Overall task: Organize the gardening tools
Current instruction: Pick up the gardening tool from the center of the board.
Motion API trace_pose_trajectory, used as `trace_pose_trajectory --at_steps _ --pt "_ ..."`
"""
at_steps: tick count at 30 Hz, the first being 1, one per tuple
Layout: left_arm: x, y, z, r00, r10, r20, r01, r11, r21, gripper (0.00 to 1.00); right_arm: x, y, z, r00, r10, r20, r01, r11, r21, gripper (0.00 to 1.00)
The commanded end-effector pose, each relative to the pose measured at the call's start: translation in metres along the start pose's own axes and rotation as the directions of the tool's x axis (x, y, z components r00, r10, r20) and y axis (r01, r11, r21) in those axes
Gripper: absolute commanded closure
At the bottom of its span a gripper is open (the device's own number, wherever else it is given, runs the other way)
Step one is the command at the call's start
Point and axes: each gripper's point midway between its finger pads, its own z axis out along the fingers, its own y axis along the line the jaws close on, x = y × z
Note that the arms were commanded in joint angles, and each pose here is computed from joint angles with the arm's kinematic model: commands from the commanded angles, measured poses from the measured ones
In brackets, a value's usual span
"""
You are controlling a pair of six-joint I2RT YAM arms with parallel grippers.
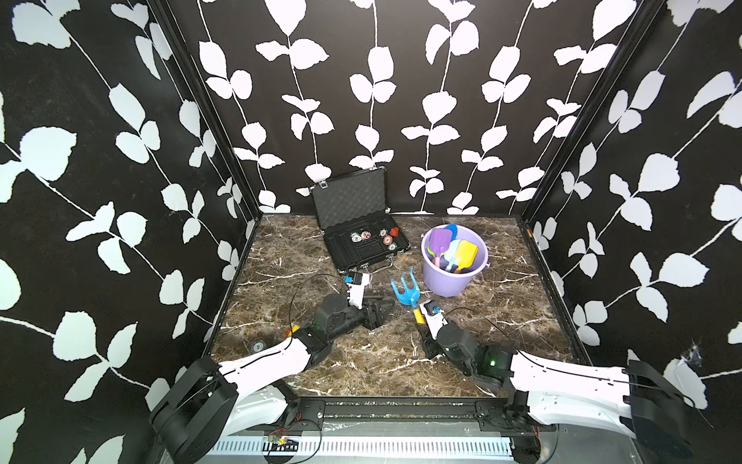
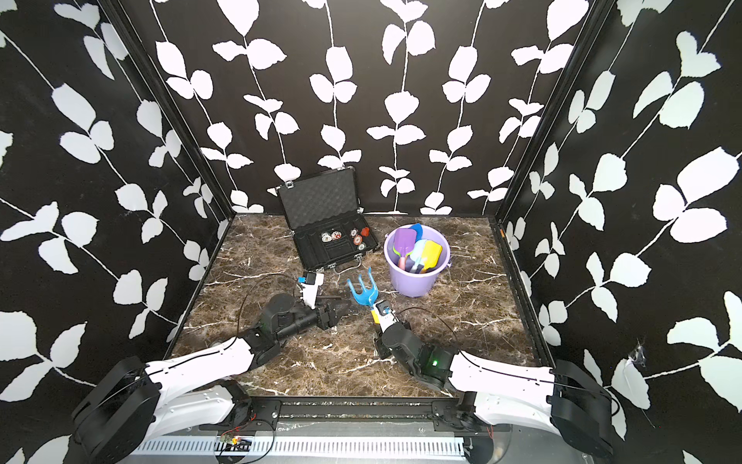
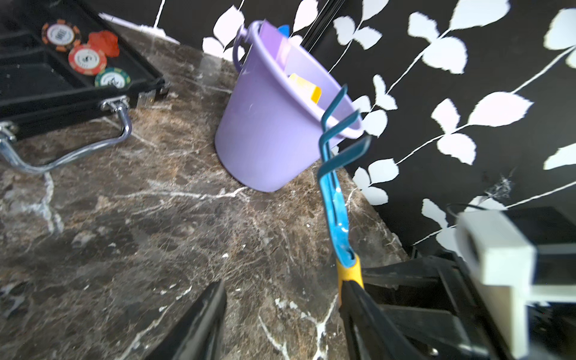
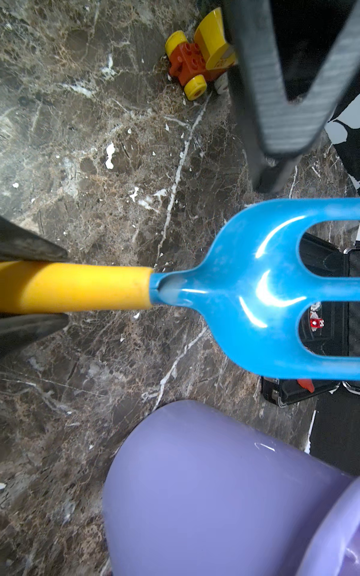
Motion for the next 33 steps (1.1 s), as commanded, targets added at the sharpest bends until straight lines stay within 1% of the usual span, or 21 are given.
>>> trace_pose_trajectory --at_steps 1,4,13,21,24,30,33 --pt "-0.016 -0.015 -0.003 0.999 0.009 0.041 -0.012 0.998 0.060 0.37 -0.015 0.002 -0.004 0.997 0.035 0.067 -0.034 0.999 -0.012 1.00" --pt "-0.024 -0.028 0.001 0.999 0.011 0.052 -0.017 0.993 0.117 0.37 -0.015 0.005 -0.004 0.997 0.040 0.070 -0.039 0.999 -0.028 1.00" --pt "-0.039 -0.047 0.015 0.998 -0.001 0.058 -0.011 0.978 0.207 0.42 -0.016 0.008 -0.005 0.996 0.046 0.077 -0.042 0.998 -0.044 1.00" --pt "-0.043 -0.043 0.022 0.999 0.008 0.053 -0.017 0.985 0.171 0.47 -0.020 0.013 -0.009 0.995 0.044 0.089 -0.038 0.997 -0.071 1.00" --pt "-0.046 -0.045 0.023 0.998 0.015 0.056 -0.025 0.984 0.176 0.56 -0.021 0.015 -0.010 0.995 0.044 0.090 -0.036 0.996 -0.079 1.00" --pt "-0.052 -0.051 0.027 0.998 0.036 0.053 -0.045 0.981 0.191 0.84 -0.018 0.014 -0.009 0.996 0.043 0.082 -0.037 0.997 -0.074 1.00" --pt "-0.053 -0.053 0.028 0.997 0.054 0.050 -0.062 0.979 0.194 0.96 -0.018 0.014 -0.009 0.996 0.047 0.082 -0.041 0.997 -0.071 1.00"
